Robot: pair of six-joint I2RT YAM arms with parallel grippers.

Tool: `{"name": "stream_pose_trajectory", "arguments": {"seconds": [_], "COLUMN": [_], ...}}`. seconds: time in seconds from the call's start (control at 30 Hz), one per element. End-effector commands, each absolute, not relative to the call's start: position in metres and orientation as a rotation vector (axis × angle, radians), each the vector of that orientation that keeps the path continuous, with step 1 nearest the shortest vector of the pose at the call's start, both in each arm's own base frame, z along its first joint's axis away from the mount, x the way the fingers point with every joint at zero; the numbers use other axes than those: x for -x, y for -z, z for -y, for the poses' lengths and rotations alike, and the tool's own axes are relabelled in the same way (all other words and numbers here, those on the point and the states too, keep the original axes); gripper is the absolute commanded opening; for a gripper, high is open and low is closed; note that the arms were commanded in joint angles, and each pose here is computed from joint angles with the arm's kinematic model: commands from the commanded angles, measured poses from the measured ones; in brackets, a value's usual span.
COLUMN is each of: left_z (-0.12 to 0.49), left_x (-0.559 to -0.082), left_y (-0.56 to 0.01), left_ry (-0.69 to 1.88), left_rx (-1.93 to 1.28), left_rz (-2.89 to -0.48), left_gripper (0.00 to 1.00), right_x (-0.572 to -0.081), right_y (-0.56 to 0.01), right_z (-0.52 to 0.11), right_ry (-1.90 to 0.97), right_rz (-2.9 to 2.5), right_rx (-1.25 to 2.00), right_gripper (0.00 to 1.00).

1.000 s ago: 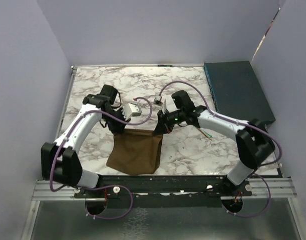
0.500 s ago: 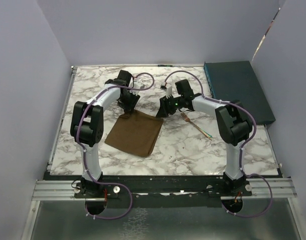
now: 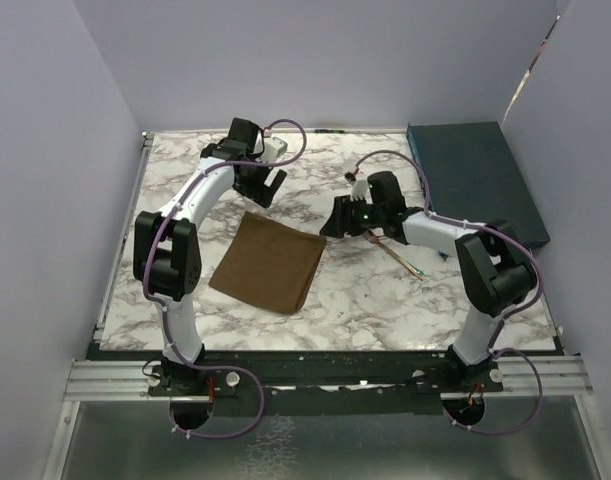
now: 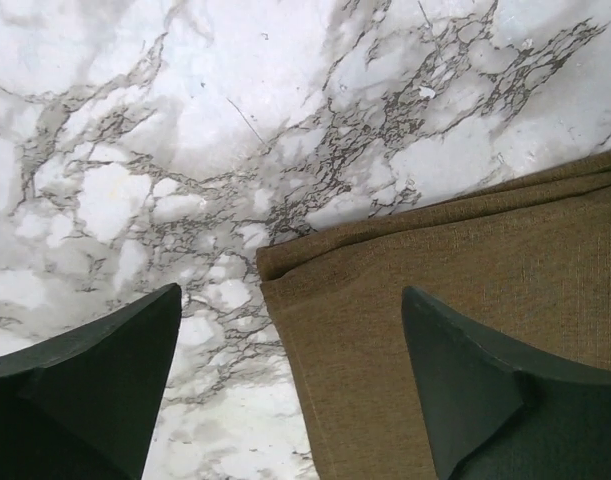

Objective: Fold the napkin into a case and place the utensils inside
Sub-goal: Turn over the napkin at the center of the board, then smooth out the napkin at the center of the board.

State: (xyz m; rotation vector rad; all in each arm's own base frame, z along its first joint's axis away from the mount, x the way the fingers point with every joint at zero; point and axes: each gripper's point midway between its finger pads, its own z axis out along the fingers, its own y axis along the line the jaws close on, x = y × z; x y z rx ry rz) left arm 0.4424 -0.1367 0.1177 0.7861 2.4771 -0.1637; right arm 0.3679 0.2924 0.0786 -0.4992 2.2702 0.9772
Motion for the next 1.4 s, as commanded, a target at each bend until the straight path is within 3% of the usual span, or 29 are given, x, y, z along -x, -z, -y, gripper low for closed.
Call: {"name": "stream_pose_trajectory", "arguments": {"seconds": [0.0, 0.13, 0.2, 0.4, 0.6, 0.77, 0.87, 1.17, 1.37], "left_z": [0.129, 0.132, 0.132, 0.139, 0.133, 0.109, 0.1, 0.091, 0.082], "left_x": [-0.438, -0.43, -0.426, -0.417, -0.413, -0.427, -0.436, -0.449, -0.471], "left_y": [-0.138, -0.116, -0.107, -0.11, -0.095, -0.085, -0.081, -0.056, -0.073], "left_ry": [0.126, 0.164, 0.178, 0.224, 0.138, -0.065, -0.149, -0.239, -0.268], "left_rx": [-0.853, -0.834, -0.825, -0.841, -0.891, -0.874, -0.866, -0.873, -0.802], "left_rz": [-2.429, -2.484, -2.506, -2.488, -2.52, -2.525, -2.51, -2.517, -2.478], "left_gripper": [0.87, 0.71, 0.68, 0.68, 0.68, 0.58, 0.57, 0.54, 0.54], "right_x": [-0.348, -0.336, -0.333, -0.323, -0.335, -0.345, -0.353, -0.371, -0.374], "right_y": [-0.096, -0.081, -0.073, -0.059, -0.045, -0.037, -0.036, -0.034, -0.039], "right_z": [-0.298, -0.303, -0.308, -0.321, -0.323, -0.316, -0.312, -0.312, -0.309], "right_ry": [-1.151, -1.208, -1.233, -1.301, -1.257, -1.148, -1.091, -1.008, -0.974], "right_rz": [-2.22, -2.247, -2.269, -2.3, -2.341, -2.356, -2.341, -2.313, -2.287], "right_rx": [0.343, 0.312, 0.305, 0.297, 0.25, 0.221, 0.223, 0.26, 0.299], "right_gripper": [0.59, 0.52, 0.48, 0.54, 0.47, 0.39, 0.37, 0.36, 0.37]}}
